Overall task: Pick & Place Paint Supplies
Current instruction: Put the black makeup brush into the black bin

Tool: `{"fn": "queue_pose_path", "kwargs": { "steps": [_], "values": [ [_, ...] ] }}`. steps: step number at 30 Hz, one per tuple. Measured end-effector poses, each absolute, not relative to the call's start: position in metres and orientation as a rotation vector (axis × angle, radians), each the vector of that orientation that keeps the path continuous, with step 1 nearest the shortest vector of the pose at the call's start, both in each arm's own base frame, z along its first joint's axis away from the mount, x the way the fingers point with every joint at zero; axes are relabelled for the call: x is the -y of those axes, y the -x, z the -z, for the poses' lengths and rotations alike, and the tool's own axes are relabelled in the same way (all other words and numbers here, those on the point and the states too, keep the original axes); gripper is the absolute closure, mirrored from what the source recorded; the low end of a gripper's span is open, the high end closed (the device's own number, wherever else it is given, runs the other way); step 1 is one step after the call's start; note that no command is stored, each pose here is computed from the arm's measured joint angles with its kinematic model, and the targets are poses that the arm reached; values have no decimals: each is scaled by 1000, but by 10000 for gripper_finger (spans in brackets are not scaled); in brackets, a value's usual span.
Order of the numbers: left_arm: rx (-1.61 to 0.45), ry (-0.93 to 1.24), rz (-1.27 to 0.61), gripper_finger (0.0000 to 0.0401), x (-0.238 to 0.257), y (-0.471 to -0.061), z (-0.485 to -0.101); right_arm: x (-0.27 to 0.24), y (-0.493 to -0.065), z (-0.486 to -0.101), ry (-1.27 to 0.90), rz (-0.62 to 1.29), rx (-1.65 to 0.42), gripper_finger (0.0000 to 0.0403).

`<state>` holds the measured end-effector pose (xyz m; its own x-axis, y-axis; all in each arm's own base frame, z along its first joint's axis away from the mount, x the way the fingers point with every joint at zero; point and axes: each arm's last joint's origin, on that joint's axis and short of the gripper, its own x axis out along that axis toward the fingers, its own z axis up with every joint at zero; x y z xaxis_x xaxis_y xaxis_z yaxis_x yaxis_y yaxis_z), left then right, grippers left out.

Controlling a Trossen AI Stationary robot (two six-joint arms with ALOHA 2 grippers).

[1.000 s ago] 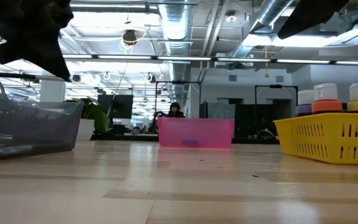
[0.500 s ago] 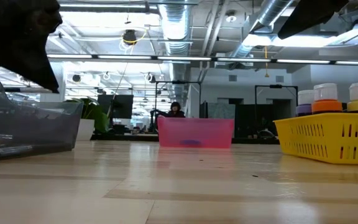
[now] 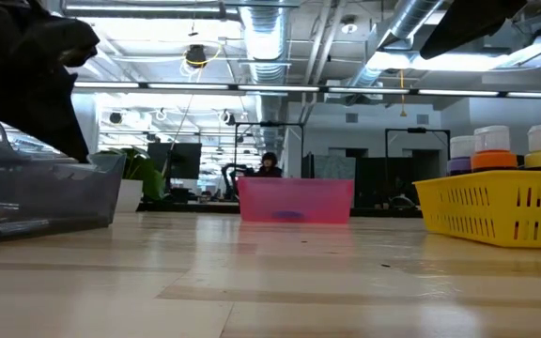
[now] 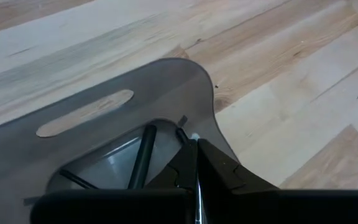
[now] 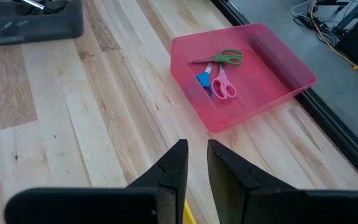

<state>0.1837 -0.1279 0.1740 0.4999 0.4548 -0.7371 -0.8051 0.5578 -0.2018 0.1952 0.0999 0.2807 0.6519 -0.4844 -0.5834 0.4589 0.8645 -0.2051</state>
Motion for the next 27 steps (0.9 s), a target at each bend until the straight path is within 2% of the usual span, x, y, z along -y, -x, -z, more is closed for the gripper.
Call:
{"fn": "queue_pose_path", "kwargs": {
  "steps": [27],
  "values": [
    [-693, 561, -826, 401, 131, -187, -165, -100, -195, -281, 42, 536, -675, 346]
  ]
}}
